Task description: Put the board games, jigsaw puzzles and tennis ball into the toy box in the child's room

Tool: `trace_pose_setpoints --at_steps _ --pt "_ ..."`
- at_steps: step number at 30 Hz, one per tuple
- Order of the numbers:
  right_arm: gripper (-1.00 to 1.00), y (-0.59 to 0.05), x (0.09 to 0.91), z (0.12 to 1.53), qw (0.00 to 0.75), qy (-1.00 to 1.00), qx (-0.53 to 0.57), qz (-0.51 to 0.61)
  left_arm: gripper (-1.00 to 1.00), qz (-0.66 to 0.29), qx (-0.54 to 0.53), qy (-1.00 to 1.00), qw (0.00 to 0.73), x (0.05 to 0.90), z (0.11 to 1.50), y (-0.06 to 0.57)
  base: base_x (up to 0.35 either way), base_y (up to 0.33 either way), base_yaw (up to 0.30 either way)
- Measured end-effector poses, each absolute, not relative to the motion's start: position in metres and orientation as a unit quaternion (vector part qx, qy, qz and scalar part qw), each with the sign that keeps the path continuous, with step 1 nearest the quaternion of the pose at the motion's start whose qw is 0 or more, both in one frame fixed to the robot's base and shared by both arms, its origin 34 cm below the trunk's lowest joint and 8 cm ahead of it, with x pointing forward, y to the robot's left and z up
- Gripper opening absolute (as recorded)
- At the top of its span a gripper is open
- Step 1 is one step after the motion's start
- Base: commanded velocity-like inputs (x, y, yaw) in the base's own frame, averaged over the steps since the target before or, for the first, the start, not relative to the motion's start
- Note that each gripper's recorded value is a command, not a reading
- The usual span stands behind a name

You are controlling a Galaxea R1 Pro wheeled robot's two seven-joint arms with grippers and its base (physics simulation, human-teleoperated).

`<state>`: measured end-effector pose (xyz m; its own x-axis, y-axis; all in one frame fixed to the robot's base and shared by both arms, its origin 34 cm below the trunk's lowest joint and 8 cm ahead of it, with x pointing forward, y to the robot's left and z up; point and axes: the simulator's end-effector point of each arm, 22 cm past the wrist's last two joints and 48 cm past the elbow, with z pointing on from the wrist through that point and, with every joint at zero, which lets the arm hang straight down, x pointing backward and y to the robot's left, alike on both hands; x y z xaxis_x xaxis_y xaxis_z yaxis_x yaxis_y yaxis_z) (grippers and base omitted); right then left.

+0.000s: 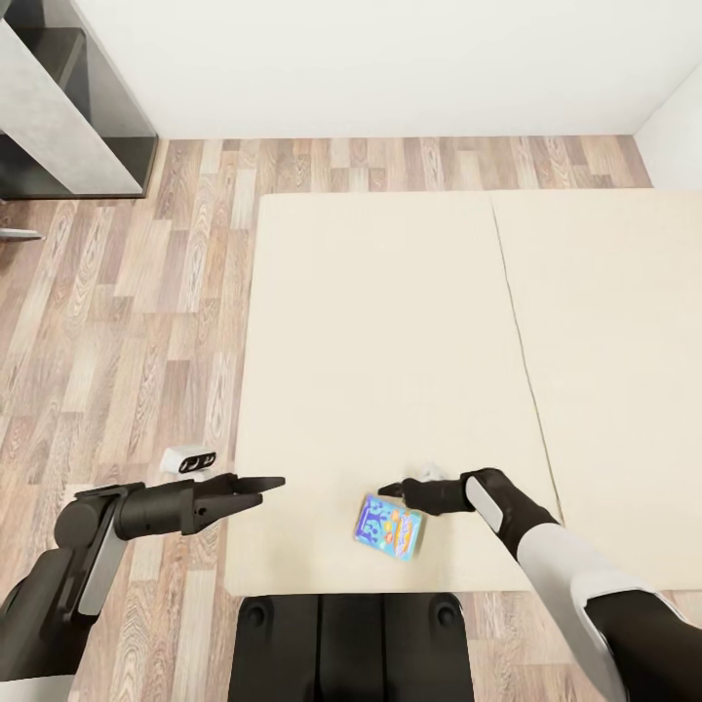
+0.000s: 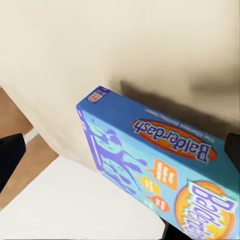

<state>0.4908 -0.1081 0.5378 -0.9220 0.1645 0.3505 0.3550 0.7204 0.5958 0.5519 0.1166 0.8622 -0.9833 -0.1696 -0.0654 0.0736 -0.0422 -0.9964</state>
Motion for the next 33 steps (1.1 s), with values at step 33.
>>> trace_pose_setpoints --at_steps 33 --pt "1.0 -0.167 0.46 0.539 0.155 -0.913 -0.165 -0.34 1.0 -0.72 -0.035 0.688 0.085 0.553 0.862 0.118 0.0 0.0 0.0"
